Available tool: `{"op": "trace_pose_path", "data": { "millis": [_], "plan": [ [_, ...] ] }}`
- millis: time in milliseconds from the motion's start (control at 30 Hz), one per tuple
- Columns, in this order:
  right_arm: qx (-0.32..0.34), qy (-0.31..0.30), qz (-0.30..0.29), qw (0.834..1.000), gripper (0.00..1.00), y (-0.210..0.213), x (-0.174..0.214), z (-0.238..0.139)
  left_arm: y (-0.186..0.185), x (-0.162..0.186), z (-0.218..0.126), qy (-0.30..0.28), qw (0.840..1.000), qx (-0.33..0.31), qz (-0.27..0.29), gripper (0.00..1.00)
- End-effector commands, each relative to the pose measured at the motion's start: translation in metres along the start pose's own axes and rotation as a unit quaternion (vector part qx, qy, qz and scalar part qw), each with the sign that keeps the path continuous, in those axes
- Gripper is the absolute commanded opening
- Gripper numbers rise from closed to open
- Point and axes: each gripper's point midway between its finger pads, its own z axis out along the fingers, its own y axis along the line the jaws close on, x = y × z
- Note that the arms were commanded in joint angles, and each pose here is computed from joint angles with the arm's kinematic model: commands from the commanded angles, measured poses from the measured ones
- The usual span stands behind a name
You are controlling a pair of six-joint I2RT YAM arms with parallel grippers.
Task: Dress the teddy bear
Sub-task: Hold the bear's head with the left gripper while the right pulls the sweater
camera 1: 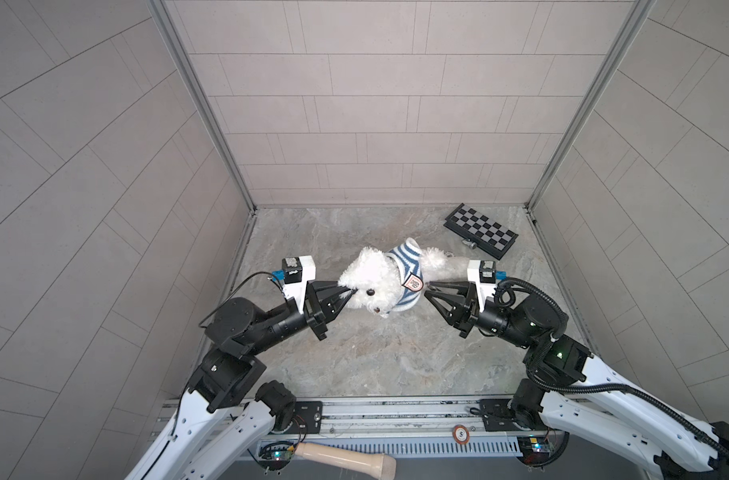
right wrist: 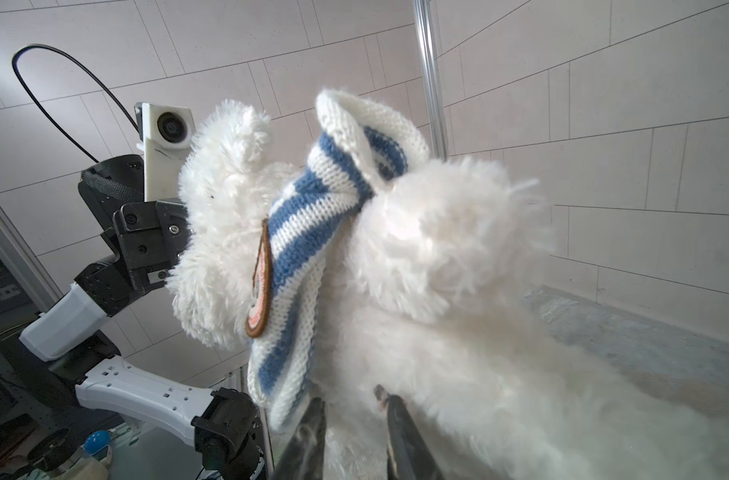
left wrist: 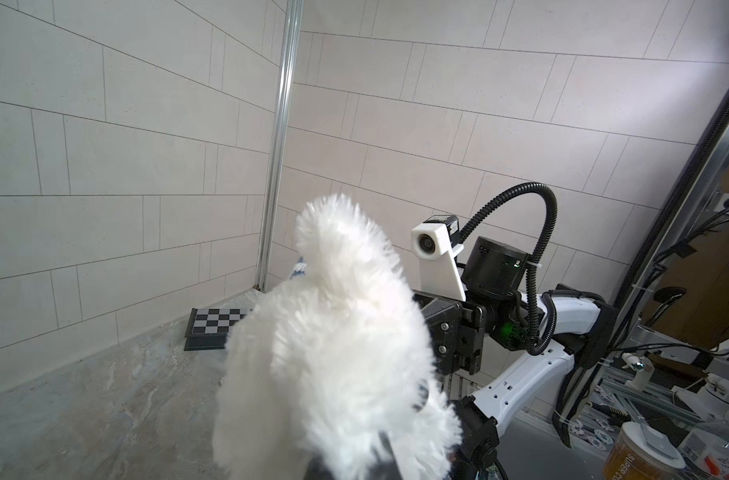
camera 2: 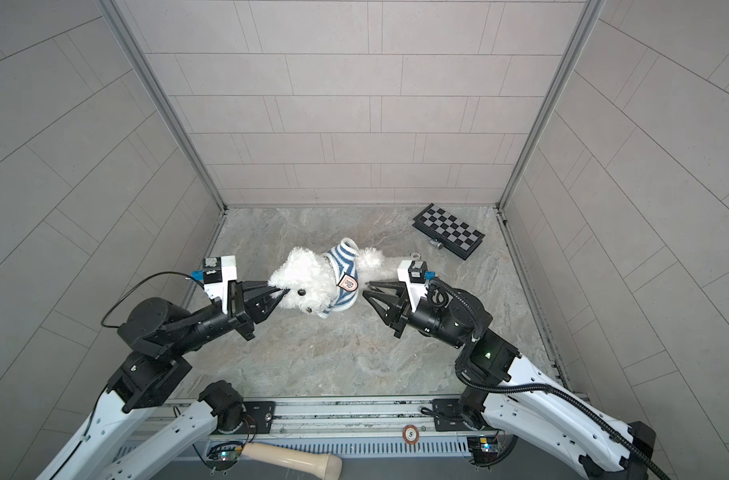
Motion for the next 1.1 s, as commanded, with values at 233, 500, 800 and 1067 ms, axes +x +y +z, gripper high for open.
{"op": "trace_pose_path", "data": {
  "millis": [233, 500, 800, 1067],
  "plan": [
    [-0.070, -0.051, 0.017, 0.996, 0.29, 0.025, -0.034, 0.011, -0.020, -0.024, -0.003, -0.029, 0.999, 0.038, 0.021, 0.00],
    [-0.092, -0.085, 0.037, 0.991, 0.31, 0.030, -0.050, 0.005, -0.023, -0.023, -0.005, -0.026, 0.998, 0.048, 0.021, 0.00],
    [-0.108, -0.083, 0.054, 0.989, 0.33, 0.030, -0.050, 0.020, -0.026, -0.022, -0.006, -0.024, 0.998, 0.053, 0.021, 0.00],
    [-0.111, -0.050, 0.049, 0.991, 0.33, 0.030, -0.044, 0.032, -0.025, -0.020, -0.006, -0.022, 0.998, 0.051, 0.023, 0.00]
  ]
}}
